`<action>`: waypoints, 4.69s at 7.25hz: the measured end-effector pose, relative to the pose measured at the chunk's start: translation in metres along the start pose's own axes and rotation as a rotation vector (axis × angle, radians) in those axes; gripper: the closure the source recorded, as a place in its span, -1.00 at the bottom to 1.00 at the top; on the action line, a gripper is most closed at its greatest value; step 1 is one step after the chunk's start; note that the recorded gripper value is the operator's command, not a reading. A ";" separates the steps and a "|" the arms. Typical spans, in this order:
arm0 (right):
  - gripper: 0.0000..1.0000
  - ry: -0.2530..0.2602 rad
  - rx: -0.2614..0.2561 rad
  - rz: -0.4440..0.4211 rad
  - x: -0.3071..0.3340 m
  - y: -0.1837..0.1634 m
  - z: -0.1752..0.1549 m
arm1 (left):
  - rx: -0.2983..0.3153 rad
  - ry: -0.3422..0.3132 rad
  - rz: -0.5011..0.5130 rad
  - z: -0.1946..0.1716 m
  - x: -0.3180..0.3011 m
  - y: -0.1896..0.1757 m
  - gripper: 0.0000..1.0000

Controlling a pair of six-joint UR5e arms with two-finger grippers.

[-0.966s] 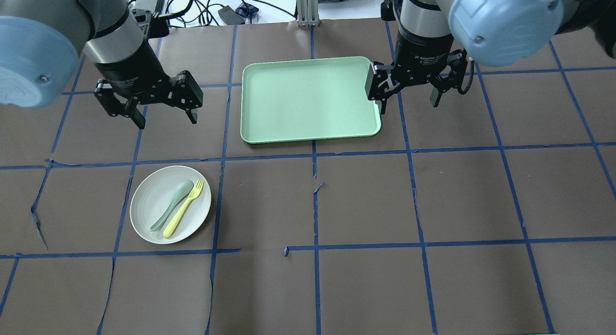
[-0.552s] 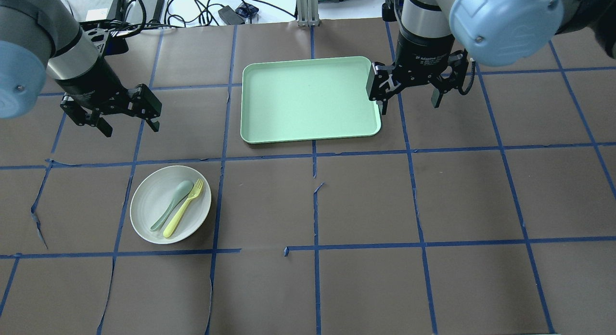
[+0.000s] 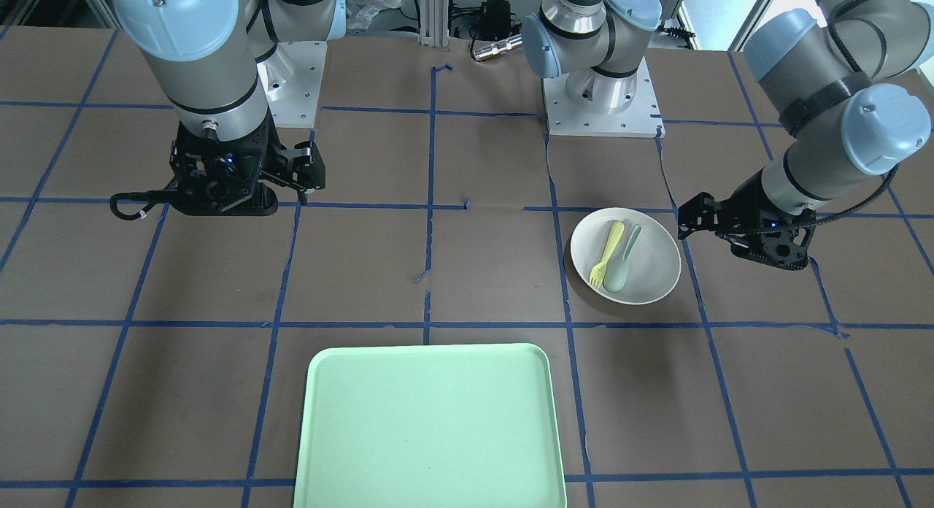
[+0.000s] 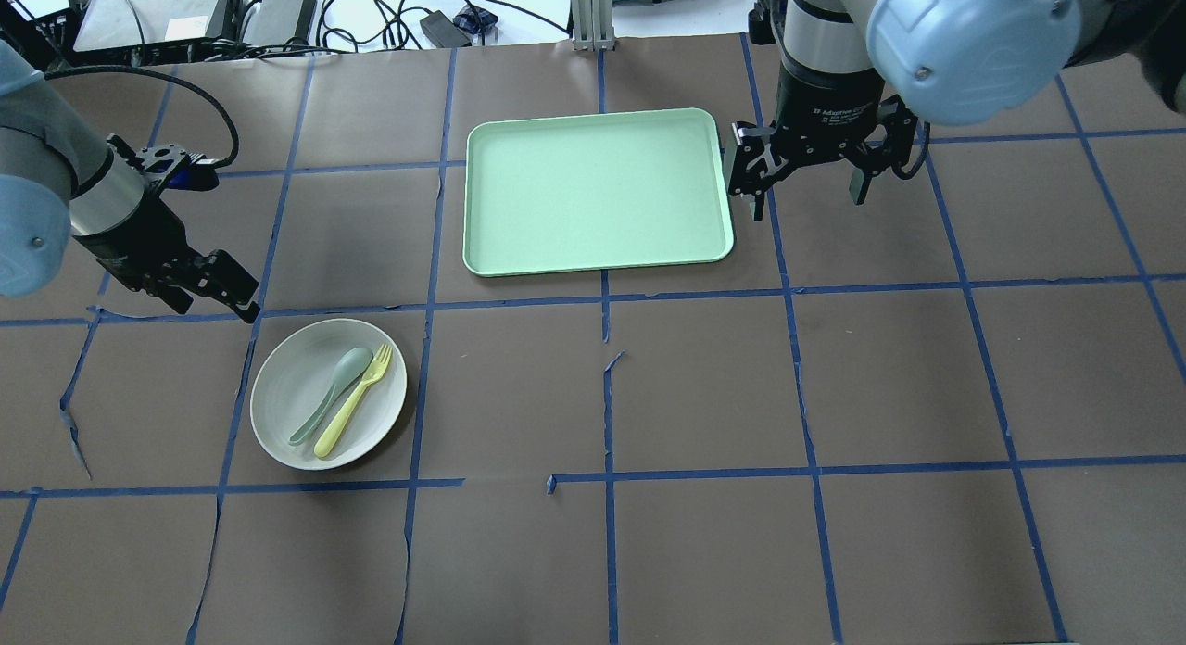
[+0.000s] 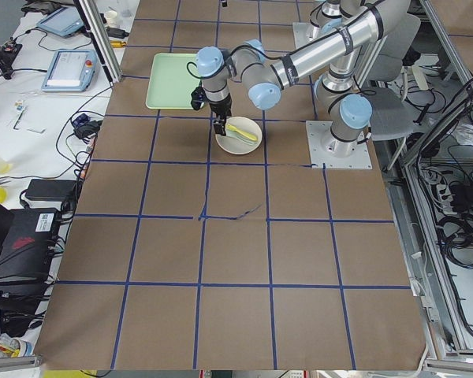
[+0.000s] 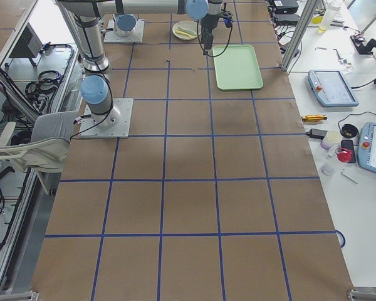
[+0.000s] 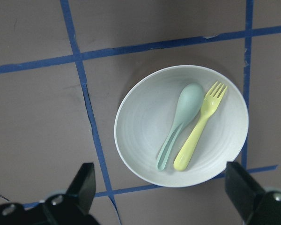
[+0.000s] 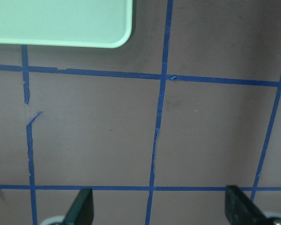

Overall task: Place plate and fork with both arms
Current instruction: 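Move the left gripper down to the white plate's rim and grip it, then carry the plate with the left gripper onto the green tray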

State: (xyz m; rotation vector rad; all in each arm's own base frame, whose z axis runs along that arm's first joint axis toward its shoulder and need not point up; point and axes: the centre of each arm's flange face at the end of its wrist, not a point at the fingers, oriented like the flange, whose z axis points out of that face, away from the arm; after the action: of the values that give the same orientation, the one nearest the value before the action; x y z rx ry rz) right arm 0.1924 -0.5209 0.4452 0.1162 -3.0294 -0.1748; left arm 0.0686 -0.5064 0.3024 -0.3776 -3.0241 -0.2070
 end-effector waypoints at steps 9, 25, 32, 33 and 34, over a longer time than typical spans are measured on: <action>-1.00 0.020 -0.036 -0.004 -0.001 0.004 0.021 | -0.114 0.095 0.175 0.122 -0.034 -0.022 0.80; -1.00 0.016 0.004 -0.016 -0.001 -0.001 0.019 | -0.014 0.284 -0.326 0.042 -0.006 -0.079 1.00; -1.00 0.012 -0.010 -0.009 -0.003 -0.005 0.026 | 0.125 0.404 -0.327 0.054 0.145 -0.250 1.00; -1.00 0.011 -0.010 -0.009 -0.003 -0.005 0.026 | 0.128 0.402 -0.324 0.066 0.158 -0.270 1.00; -1.00 0.009 -0.011 -0.008 -0.003 -0.005 0.026 | 0.134 0.400 -0.317 0.080 0.168 -0.285 1.00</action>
State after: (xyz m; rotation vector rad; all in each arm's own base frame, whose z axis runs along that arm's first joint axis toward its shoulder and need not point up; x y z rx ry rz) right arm 0.1931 -0.5230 0.4182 0.1286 -3.0189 -0.1910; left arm -0.1702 -0.7285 0.2060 0.1427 -2.6617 -0.0857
